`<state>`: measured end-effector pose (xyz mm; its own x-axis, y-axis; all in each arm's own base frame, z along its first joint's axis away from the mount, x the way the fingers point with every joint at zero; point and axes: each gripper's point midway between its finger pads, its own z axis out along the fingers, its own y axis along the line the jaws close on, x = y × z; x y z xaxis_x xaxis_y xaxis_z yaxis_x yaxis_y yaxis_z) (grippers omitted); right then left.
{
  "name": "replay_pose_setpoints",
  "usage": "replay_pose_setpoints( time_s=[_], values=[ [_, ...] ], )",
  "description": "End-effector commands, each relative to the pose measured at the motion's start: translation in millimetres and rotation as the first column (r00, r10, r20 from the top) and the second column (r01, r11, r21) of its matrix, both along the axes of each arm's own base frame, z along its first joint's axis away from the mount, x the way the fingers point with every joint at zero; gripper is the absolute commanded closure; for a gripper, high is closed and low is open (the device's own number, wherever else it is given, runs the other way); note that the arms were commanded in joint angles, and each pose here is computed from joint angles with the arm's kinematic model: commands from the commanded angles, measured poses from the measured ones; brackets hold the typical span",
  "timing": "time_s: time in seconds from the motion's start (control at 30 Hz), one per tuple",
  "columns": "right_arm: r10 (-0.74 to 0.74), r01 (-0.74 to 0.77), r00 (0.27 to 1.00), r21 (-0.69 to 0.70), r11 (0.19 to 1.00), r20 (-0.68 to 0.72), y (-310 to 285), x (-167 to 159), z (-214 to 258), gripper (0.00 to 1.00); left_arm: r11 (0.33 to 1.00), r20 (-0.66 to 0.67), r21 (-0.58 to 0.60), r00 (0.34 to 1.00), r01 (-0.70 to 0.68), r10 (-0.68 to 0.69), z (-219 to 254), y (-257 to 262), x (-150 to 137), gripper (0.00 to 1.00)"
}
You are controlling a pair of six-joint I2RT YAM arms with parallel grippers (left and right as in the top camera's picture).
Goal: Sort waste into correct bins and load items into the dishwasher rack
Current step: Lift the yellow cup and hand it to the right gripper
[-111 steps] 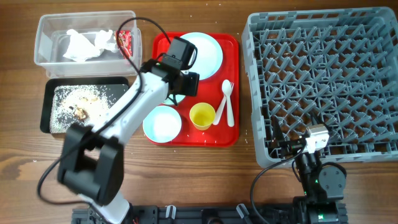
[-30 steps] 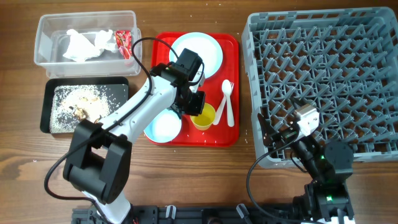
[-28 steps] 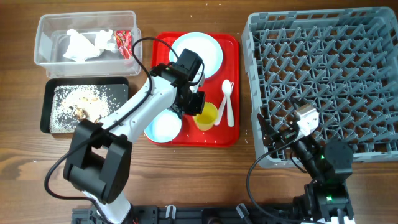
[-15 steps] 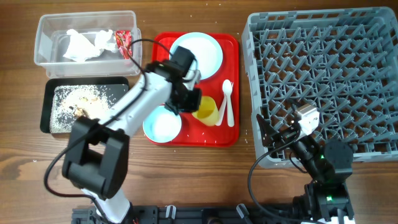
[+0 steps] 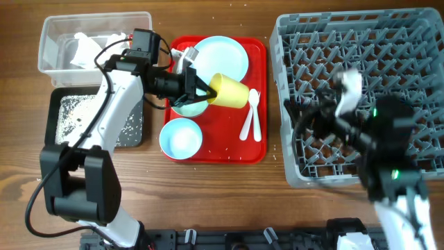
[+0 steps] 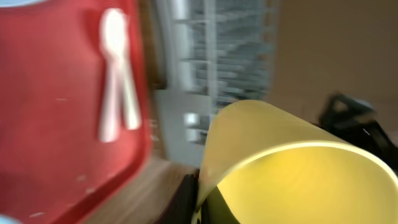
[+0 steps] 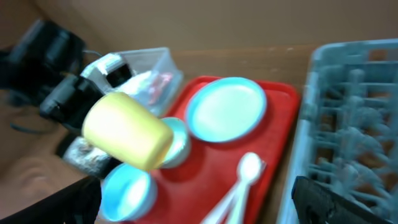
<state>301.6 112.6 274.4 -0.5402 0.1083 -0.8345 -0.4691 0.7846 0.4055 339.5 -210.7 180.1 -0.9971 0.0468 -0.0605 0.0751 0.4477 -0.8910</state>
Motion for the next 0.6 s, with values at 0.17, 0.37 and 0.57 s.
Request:
replay_pose_setpoints(
  time_s=[0.17,0.37,0.57],
  values=[
    [0.233,-0.191,0.965,0.29,0.938,-0.119,40,20,21,0.0,0.93,0.051,-0.357,0.996,0.087,-0.073,71,-2,-8,0.96],
    [0.459,-0.46,0.885,0.283,0.842,0.073,60,13,37,0.06,0.907,0.056,-0.413,0.996,0.087,-0.071,82,5,-7,0.96],
    [0.605,-0.62,0.782,0.271,0.736,0.147,87,7,29,0.1,0.892,0.064,-0.441,0.995,0.101,-0.081,87,5,-8,0.96]
  ],
)
